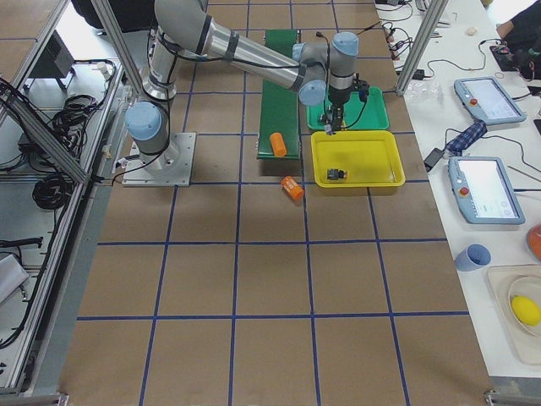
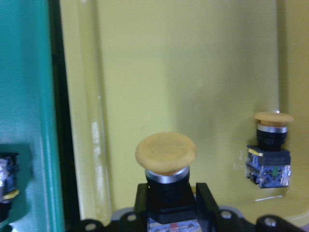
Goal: Sort buttons by color to trays
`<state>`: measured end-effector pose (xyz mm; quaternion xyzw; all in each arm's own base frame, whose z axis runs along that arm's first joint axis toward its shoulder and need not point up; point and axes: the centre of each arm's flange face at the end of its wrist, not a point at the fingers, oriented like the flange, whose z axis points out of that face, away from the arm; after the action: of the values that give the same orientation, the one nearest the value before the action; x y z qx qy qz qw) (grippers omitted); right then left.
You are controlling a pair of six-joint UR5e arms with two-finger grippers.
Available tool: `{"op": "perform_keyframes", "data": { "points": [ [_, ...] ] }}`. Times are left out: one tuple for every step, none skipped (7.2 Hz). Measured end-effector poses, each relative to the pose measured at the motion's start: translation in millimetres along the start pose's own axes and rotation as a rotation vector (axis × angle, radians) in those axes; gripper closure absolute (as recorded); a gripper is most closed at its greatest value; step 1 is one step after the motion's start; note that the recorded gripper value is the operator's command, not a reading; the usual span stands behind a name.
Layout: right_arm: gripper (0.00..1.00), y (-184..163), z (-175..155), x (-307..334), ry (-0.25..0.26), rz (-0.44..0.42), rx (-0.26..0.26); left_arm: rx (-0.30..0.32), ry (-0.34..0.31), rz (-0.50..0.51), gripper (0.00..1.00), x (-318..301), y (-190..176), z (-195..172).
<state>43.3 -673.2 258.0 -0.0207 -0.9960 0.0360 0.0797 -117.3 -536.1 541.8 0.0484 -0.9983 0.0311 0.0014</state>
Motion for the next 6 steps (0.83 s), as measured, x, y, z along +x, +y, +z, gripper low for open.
{"op": "perform_keyframes", "data": {
  "points": [
    [0.01, -3.3, 15.6, 19.3, -0.001, -0.006, -0.016, 0.001, 0.000, 0.000, 0.00, 0.0, 0.0, -0.3],
    [0.00, -4.4, 20.8, 29.2, -0.006, -0.004, -0.022, 0.001, 0.000, 0.000, 0.00, 0.1, 0.1, -0.5],
    [0.00, -3.9, 16.8, 33.2, -0.009, -0.001, -0.020, 0.001, 0.000, 0.000, 0.00, 0.2, 0.1, -0.6],
    [0.00, 1.0, 0.8, 35.2, -0.011, -0.002, -0.025, 0.002, 0.001, 0.000, 0.00, 0.3, 0.1, -0.7],
    [0.00, 10.7, -26.4, 34.7, -0.020, -0.002, -0.031, 0.002, 0.001, 0.000, 0.00, 0.2, 0.1, -0.7],
    [0.00, 25.5, -60.9, 28.9, -0.048, -0.003, -0.034, 0.001, 0.001, 0.000, 0.00, 0.1, 0.1, -0.7]
  ]
}}
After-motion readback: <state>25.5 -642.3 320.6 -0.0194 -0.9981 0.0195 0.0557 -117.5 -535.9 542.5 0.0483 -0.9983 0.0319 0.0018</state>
